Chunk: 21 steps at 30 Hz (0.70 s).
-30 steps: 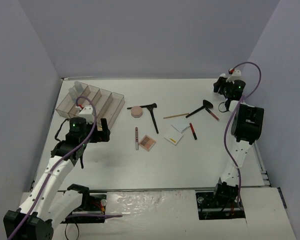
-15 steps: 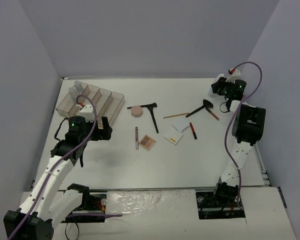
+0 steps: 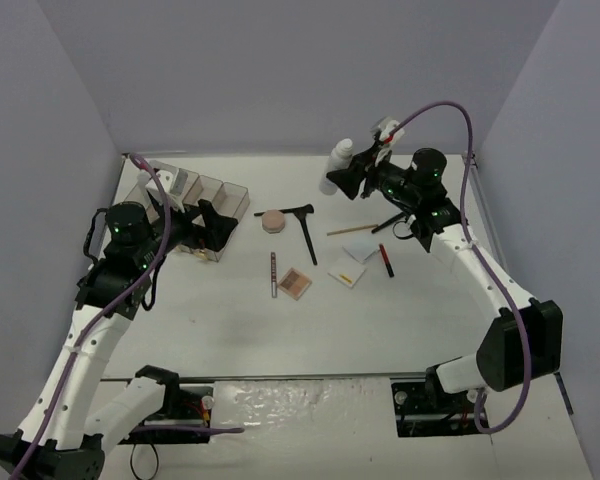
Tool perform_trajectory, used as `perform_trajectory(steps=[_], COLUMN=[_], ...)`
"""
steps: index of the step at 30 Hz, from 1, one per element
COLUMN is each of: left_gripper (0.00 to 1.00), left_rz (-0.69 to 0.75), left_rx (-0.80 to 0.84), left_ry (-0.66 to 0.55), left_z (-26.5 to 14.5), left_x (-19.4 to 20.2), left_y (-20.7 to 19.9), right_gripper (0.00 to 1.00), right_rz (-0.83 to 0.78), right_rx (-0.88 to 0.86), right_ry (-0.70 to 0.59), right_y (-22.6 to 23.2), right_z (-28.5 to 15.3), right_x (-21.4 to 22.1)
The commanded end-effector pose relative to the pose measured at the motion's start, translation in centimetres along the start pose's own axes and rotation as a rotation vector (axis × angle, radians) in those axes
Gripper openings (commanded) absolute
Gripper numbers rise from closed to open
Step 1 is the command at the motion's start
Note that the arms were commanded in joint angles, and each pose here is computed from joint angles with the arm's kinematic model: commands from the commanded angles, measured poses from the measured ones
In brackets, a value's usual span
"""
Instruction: Organize the makeup
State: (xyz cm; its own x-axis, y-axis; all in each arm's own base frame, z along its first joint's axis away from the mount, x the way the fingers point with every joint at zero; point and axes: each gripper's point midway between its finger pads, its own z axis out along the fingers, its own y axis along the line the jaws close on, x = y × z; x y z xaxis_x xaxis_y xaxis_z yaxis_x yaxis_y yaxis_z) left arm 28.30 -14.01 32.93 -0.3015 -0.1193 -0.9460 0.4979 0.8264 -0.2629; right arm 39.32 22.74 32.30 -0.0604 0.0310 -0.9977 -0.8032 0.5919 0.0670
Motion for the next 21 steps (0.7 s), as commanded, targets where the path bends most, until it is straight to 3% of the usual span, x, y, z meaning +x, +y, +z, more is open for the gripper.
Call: perform_trajectory(steps=[1,8,15,21], left_gripper=[0.92,0.89,0.83,0.68], left_rz=[0.058,0.075,0.118,0.12], left_rx=[0.227,0.441,0.524,0.535], left_ry=[-0.085,-0.096,-0.027,-0.002], left_z=[-1.3,-1.8,0.9,2.3], left_x=[-4.4,-5.5,-3.8,-2.9], left_y=[-5.4,-11.5,-16.1,-17.2], right_gripper=[0.0,0.0,0.0,0.0], right_rz=[-0.035,-0.051,-0.06,-0.069], right_rx=[-0.231,-0.461,-0.55,-0.57], right_ry=[0.052,0.1,0.117,0.119], right_y=[7.6,15.5,18.5,19.6], right_z=[-1.4,-3.4,-3.8,-4.0], right_x=[1.4,2.4,3.2,3.6])
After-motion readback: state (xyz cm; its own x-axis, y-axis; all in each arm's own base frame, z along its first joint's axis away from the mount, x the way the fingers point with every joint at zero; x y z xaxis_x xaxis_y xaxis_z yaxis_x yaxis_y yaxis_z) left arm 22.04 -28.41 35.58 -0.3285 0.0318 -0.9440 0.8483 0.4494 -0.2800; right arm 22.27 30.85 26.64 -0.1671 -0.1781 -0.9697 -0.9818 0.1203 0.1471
